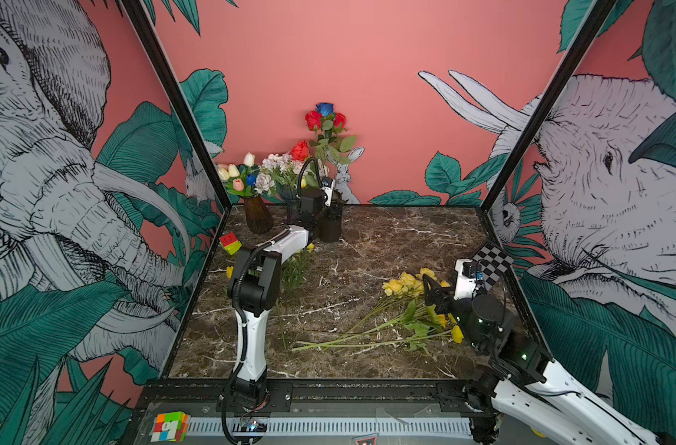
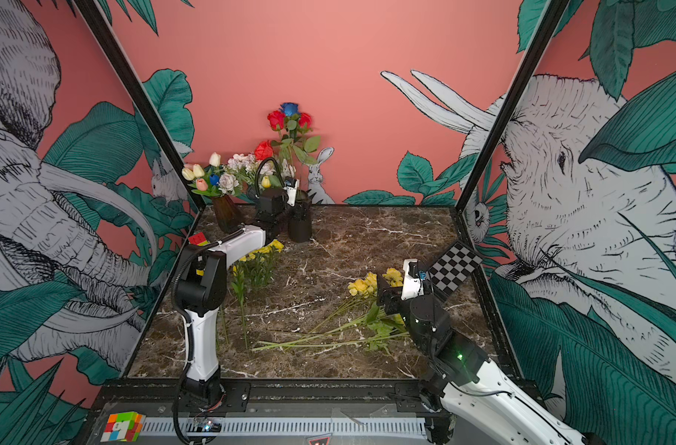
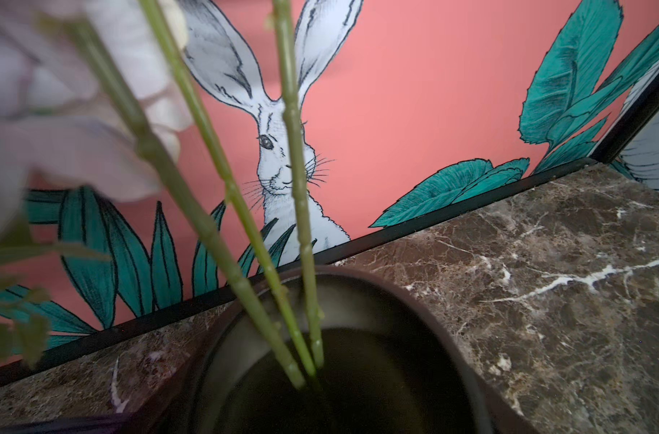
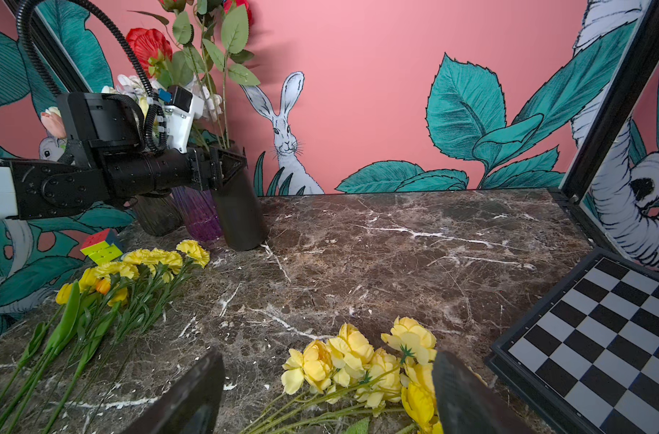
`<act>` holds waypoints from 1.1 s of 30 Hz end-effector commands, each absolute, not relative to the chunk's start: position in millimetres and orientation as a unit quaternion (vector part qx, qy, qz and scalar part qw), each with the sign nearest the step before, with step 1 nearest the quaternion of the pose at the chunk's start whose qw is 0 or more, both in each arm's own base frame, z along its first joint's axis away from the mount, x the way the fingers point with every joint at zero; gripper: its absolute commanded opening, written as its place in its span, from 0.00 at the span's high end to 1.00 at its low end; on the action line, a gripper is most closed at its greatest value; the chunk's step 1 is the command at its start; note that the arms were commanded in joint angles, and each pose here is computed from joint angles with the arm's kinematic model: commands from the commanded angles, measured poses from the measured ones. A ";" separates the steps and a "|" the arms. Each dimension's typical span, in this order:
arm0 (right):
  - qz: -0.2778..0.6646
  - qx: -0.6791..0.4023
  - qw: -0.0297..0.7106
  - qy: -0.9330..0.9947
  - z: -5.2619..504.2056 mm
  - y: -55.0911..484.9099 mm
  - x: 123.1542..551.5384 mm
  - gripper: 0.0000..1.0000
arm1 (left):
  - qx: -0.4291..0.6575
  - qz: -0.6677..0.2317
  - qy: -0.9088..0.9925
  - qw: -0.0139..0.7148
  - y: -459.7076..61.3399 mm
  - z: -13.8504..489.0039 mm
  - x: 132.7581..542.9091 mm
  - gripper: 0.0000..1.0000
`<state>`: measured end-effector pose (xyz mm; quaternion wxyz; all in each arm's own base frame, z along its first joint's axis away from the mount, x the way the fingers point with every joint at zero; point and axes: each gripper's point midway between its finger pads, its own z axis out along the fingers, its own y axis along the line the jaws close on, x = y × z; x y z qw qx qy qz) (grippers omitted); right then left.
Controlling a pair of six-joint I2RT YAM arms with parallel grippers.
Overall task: Pick out yellow flowers from the vase
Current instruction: Move the vase to the center of the board.
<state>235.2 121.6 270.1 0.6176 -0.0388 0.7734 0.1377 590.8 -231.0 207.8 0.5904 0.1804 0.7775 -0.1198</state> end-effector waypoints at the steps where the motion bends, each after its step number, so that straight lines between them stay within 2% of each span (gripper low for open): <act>1: 0.140 -0.031 0.632 0.761 284.4 121.4 237.5 0.15 | 0.175 -0.116 0.760 0.615 -217.4 219.6 590.4 0.34; 8: 0.142 -0.037 0.630 0.763 284.8 128.4 241.7 0.15 | 0.161 -0.129 0.759 0.617 -207.6 217.3 577.0 0.28; 14: 0.145 -0.038 0.629 0.763 286.4 130.5 242.8 0.14 | 0.139 -0.119 0.757 0.628 -194.6 221.7 572.3 0.14; 23: 0.144 -0.038 0.629 0.763 286.8 130.6 242.8 0.14 | 0.141 -0.127 0.752 0.632 -194.2 229.3 569.8 0.01; 33: 0.137 -0.042 0.633 0.761 288.8 128.3 242.3 0.14 | 0.145 -0.131 0.745 0.637 -187.1 240.8 541.0 0.01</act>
